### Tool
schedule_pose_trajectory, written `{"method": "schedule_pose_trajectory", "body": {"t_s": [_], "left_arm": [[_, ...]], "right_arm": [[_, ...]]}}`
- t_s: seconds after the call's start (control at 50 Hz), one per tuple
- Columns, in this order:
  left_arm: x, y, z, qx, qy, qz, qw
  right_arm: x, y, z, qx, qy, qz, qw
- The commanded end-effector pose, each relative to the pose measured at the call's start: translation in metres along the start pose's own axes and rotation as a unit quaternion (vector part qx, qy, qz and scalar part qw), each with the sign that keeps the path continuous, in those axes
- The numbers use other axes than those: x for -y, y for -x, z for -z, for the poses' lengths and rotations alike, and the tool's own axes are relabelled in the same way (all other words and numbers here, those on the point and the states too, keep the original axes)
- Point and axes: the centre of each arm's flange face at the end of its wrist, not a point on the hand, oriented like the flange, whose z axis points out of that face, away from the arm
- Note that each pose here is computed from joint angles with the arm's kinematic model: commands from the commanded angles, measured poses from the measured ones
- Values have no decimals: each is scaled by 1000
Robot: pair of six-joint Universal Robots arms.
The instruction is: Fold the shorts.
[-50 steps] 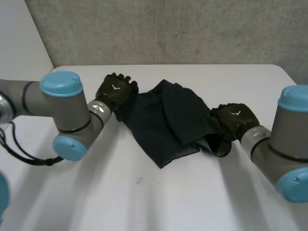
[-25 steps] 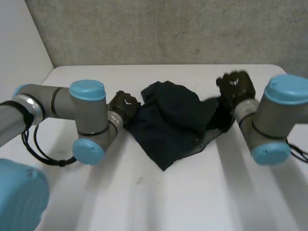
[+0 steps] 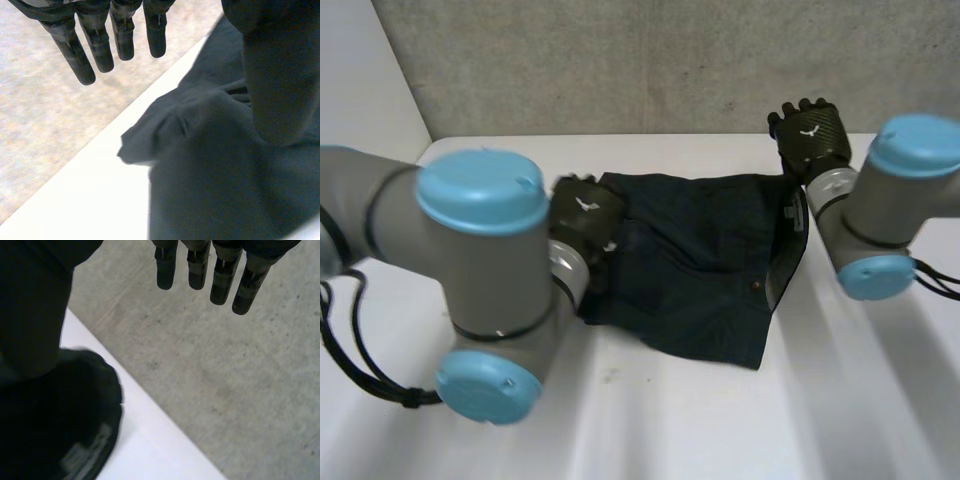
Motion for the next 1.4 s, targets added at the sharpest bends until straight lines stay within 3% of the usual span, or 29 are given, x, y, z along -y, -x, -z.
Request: {"method": "schedule_pose_trajectory", "body": {"t_s": [0.02, 0.12, 0.22, 0.38, 0.82, 1.06, 1.4], "left_arm": [[7, 47, 0, 39, -9, 20, 999], [-1, 74, -11, 24, -14, 29, 999], [-16, 96, -28, -25, -18, 42, 999], [-71, 111, -56, -57, 39, 65, 996], [-103, 88, -50, -108, 122, 92, 982], [-106, 73, -54, -123, 121, 87, 981], [-96, 44, -56, -150, 100, 80, 980]], "right_arm": [[17, -14, 69, 47, 118, -37, 991], [8, -5, 109, 61, 176, -117, 975], [13, -4, 143, 65, 181, -165, 968], [-2, 25, 182, 163, 193, -196, 947], [-54, 73, 166, 199, 194, -182, 943], [-73, 75, 152, 148, 200, -113, 962], [-53, 59, 135, 109, 148, -104, 977]]}}
